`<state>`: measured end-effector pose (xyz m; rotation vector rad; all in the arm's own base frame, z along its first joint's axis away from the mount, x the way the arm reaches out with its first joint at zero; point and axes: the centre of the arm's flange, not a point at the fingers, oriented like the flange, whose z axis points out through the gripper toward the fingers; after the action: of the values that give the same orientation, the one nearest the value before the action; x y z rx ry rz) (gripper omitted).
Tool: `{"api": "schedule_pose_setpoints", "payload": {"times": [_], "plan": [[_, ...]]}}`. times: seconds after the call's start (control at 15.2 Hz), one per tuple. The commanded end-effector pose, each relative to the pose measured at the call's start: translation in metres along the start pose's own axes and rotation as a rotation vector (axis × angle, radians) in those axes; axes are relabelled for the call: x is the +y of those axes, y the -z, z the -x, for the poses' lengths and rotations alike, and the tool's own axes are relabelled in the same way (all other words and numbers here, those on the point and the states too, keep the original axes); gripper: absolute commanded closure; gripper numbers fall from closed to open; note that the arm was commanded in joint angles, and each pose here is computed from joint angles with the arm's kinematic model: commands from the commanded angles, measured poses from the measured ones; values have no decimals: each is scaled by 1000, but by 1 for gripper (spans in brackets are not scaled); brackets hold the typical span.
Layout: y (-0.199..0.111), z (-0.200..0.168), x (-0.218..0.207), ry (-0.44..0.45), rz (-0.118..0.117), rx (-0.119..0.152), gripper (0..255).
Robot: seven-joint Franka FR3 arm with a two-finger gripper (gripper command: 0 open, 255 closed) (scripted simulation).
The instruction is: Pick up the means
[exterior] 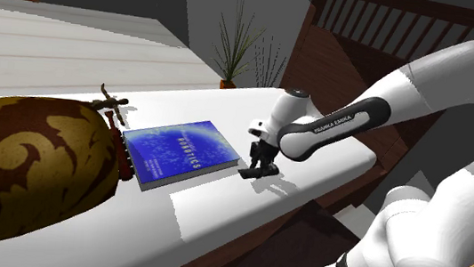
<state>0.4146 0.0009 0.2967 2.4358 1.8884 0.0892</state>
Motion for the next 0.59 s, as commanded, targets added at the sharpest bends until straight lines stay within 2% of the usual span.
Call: {"api": "schedule_pose_setpoints", "payload": {"times": [0.0,0.53], "plan": [[11,0,1,0,0,0,255],[53,0,4,0,0,0,255]]}}
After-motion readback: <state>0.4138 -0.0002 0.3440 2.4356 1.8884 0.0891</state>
